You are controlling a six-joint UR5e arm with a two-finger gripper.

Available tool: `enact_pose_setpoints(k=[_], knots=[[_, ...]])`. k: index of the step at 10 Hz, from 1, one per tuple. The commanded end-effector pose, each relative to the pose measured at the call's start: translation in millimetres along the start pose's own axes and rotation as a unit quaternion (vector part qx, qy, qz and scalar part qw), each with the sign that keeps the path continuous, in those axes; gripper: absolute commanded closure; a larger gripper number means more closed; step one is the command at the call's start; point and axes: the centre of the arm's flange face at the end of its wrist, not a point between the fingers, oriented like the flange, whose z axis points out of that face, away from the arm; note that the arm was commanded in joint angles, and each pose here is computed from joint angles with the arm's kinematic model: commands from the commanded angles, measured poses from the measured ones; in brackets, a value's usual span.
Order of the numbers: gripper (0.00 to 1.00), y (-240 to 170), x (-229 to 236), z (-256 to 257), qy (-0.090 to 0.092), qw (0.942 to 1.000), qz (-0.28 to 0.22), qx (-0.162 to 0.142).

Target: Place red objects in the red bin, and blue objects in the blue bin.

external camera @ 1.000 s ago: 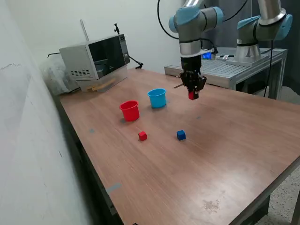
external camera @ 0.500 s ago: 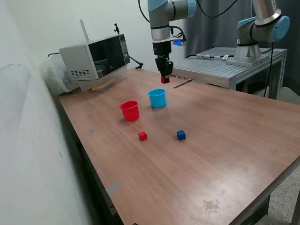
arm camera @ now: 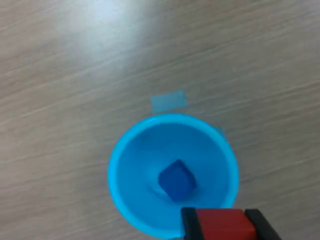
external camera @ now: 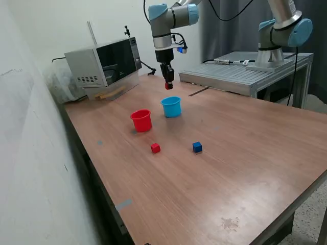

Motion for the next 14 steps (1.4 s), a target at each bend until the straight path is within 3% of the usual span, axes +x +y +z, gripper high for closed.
enact_pose_setpoints(k=[1,3,5,6,9,14], knots=[[1.00,12.6,10.1,4.1,0.002,0.9999,-0.014,-0.005],[1.00,25.5,74.8,13.7,0.007,0.9981,-0.059,-0.014],[1.00,38.5,120.6,8.6,0.031,0.9953,-0.086,-0.030],[1.00,43.5,134.1,5.0,0.034,0.9942,-0.094,-0.039],[1.00,75.4,141.8,-0.3,0.037,0.9931,-0.089,-0.068],[1.00,97.5,129.3,8.7,0.033,0.9933,-0.075,-0.082]])
